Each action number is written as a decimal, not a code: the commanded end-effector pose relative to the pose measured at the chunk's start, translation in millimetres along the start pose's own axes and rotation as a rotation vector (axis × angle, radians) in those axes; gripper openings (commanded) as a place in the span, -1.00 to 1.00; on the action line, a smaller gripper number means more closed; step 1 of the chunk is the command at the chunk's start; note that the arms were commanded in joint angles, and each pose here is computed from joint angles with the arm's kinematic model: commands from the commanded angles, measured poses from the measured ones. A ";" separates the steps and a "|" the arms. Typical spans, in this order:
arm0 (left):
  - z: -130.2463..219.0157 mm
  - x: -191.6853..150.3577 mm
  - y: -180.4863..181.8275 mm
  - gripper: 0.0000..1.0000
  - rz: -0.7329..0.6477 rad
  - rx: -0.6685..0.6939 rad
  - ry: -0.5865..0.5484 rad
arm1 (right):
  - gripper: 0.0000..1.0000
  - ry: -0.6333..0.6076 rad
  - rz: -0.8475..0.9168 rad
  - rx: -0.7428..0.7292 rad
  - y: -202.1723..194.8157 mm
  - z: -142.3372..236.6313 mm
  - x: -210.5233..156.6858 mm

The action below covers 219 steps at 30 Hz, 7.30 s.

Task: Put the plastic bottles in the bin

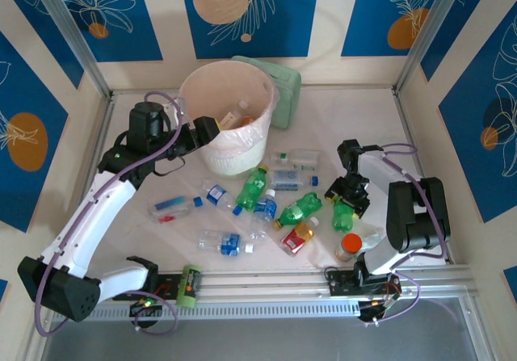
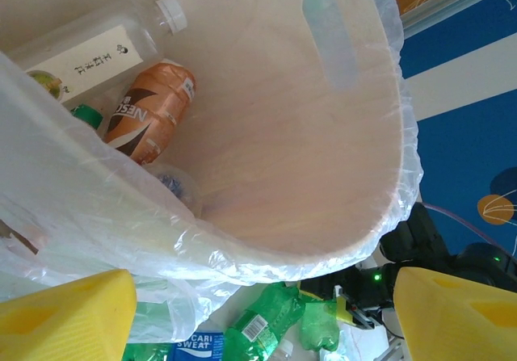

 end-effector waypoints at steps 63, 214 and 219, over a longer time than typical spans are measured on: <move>40.1 -18.9 38.3 0.73 0.125 0.328 -0.085 | 0.46 -0.254 0.660 1.063 212.0 354.3 -139.3; -27.4 149.0 -14.9 0.14 0.342 0.114 -0.164 | 0.75 -0.137 0.165 0.625 20.0 177.2 -73.4; -65.2 135.6 -12.5 0.15 0.322 0.144 -0.060 | 0.76 -0.133 0.179 0.608 21.6 171.1 -70.9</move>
Point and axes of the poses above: each hand's point on the last joint's axis, 136 mm out from that joint toward the fingers, its own z axis back along the fingers, its own y axis along the line the jaws close on, x = y × z, the point moved 7 cm from there along z, back along the fingers, and after that the axes turned 12 degrees about -z, right-handed, at the moved point
